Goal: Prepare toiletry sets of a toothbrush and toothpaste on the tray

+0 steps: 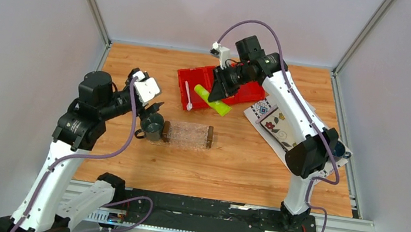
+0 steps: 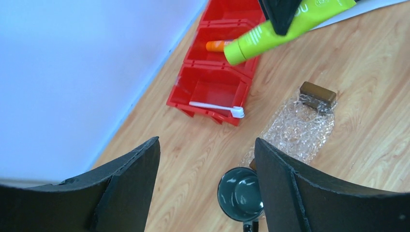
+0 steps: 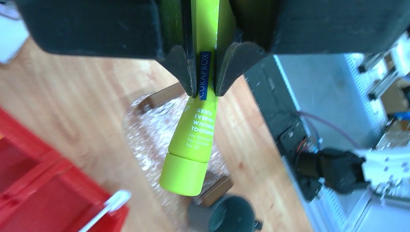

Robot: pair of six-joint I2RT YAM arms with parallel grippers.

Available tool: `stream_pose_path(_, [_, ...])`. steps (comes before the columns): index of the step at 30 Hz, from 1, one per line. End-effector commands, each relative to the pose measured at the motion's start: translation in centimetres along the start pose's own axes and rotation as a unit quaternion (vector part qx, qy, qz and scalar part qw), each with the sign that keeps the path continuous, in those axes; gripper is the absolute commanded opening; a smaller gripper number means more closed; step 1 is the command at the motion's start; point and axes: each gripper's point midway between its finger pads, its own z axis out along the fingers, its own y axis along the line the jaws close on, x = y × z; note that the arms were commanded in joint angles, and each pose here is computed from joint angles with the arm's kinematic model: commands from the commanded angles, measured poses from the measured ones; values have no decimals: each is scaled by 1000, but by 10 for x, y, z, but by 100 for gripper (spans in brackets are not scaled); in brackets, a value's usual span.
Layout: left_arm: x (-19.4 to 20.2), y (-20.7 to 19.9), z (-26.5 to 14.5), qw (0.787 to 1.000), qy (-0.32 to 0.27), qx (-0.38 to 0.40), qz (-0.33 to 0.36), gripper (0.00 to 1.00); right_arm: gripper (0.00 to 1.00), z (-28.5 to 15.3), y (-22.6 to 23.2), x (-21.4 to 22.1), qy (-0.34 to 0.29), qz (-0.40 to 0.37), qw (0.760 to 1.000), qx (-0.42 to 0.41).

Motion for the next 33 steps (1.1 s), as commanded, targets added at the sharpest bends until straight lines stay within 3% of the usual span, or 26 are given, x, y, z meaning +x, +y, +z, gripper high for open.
stream_pose_path(1, [-26, -12, 1, 996, -31, 46, 66, 79, 0, -27, 57, 15, -1, -49, 995, -87])
stream_pose_path(11, [-41, -68, 19, 971, -39, 185, 146, 82, 0, -39, 103, 32, 18, -79, 981, -175])
stream_pose_path(22, [-30, -87, 48, 952, -6, 213, 218, 84, 0, -34, 118, 44, 42, -89, 976, -197])
stream_pose_path(33, [-14, -114, 76, 944, -3, 232, 234, 82, 0, -33, 123, 45, 45, -91, 973, -208])
